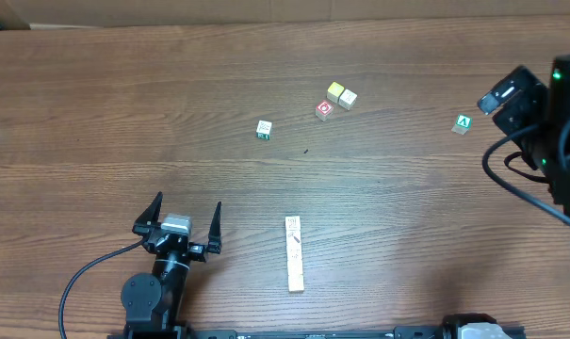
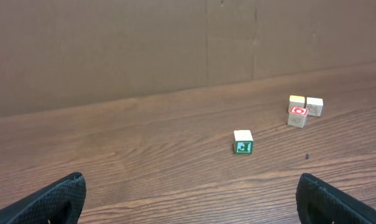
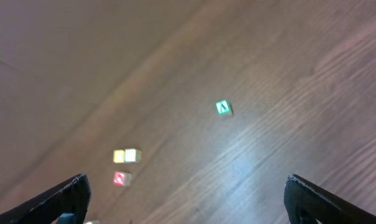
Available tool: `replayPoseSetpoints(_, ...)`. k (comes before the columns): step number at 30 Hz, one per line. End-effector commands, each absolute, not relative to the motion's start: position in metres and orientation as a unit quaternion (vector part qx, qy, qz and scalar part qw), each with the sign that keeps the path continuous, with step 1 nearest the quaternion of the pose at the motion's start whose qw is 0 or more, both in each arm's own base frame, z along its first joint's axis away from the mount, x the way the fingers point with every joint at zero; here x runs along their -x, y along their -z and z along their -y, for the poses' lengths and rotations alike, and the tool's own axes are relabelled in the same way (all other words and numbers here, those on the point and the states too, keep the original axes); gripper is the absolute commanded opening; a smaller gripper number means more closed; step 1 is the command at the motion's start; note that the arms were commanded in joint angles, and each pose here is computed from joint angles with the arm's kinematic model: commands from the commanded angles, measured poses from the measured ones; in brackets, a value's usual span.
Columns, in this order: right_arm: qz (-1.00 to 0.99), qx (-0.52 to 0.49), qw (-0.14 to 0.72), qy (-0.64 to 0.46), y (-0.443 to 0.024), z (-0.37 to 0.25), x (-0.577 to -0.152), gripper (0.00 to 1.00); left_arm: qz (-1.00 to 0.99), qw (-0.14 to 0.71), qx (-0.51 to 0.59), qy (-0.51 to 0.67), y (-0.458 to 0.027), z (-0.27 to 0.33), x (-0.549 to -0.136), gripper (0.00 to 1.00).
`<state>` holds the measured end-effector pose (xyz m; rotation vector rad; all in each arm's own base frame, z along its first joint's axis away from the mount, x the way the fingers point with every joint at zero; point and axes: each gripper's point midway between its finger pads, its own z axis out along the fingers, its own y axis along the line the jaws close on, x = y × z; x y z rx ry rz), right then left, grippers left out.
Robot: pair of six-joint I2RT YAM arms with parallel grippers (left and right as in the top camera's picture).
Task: Flip 5 blocks
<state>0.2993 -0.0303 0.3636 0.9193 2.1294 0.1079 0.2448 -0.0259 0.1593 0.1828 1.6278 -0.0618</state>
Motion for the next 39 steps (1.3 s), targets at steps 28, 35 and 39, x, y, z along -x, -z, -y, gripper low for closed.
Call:
replayPoseSetpoints(28, -0.719, -0.111, 0.655, -0.205, -0.197, -0.033, -0.247, 1.0, -0.723, 0.684, -0.09, 0.026, -0.159, 0.027, -0.244, 0.99)
replayPoseSetpoints(35, -0.734, -0.094, 0.647, -0.186, -0.161, -0.033, -0.246, 1.0, -0.723, 0.684, -0.09, 0.026, -0.159, 0.027, -0.244, 1.0)
replayPoseSetpoints(39, -0.723, -0.082, 0.662, -0.181, -0.164, -0.033, -0.245, 1.0, -0.723, 0.684, -0.091, 0.026, -0.159, 0.027, -0.244, 1.0)
